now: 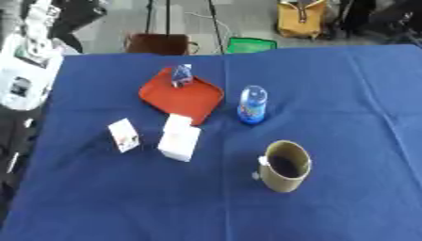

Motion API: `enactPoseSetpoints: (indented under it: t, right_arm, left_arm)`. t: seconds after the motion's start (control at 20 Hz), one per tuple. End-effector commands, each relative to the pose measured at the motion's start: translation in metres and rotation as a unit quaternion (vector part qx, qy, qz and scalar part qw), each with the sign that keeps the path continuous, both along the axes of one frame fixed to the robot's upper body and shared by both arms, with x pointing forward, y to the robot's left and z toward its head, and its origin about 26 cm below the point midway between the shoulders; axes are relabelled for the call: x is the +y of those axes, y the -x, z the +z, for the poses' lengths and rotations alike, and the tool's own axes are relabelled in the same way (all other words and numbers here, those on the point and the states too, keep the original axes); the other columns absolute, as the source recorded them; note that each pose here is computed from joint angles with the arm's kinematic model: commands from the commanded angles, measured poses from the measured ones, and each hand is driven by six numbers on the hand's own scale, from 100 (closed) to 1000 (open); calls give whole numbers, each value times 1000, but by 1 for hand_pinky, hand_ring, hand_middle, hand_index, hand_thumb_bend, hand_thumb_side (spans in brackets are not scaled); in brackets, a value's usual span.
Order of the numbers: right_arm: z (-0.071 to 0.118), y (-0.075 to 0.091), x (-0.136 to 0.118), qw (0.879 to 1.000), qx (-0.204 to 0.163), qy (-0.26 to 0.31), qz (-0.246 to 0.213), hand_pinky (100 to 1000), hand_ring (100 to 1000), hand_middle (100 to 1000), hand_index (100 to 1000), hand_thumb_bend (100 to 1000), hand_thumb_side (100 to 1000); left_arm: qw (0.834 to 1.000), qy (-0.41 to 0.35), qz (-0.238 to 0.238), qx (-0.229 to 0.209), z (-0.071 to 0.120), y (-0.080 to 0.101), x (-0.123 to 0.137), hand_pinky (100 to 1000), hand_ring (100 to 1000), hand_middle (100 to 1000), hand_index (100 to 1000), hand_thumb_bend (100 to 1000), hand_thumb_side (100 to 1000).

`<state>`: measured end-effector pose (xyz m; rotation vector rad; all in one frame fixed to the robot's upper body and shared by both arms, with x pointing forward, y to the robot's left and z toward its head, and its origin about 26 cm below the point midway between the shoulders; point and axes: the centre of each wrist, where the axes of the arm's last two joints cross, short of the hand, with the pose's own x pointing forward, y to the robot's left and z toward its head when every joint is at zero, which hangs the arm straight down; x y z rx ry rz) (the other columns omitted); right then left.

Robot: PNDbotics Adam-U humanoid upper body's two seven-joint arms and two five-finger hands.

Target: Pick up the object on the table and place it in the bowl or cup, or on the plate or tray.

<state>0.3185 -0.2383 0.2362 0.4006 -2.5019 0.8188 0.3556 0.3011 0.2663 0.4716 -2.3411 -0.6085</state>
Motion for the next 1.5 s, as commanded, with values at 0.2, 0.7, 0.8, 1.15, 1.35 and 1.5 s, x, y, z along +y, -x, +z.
enactPoseSetpoints:
  t: [0.2, 0.7, 0.8, 1.15, 1.35, 1.5]
  right_arm:
    - [6, 0, -8, 1000, -8, 10, -14, 757, 679, 708, 794, 252, 530]
    - [3, 0, -12, 1000, -3, 11, -25, 757, 677, 708, 794, 252, 529]
    - [2, 0, -13, 1000, -2, 10, -27, 757, 677, 708, 794, 252, 529]
    - [2, 0, -14, 1000, -2, 11, -29, 757, 675, 707, 794, 253, 529]
    - [2, 0, -14, 1000, -2, 10, -30, 757, 675, 707, 794, 254, 529]
    - [2, 1, -14, 999, -2, 9, -30, 757, 675, 707, 795, 254, 529]
  left_arm:
    - [998, -56, -3, 27, -2, 40, 23, 606, 763, 770, 878, 554, 622]
    - [982, -82, 42, 167, -47, 60, 41, 559, 727, 734, 862, 506, 730]
    - [981, -75, 48, 174, -50, 62, 41, 549, 718, 723, 858, 504, 737]
    - [979, -76, 49, 183, -54, 66, 41, 547, 705, 691, 842, 498, 754]
    - [978, -77, 48, 185, -56, 67, 41, 548, 702, 686, 839, 499, 757]
    - [978, -78, 47, 187, -57, 66, 41, 548, 701, 684, 837, 499, 760]
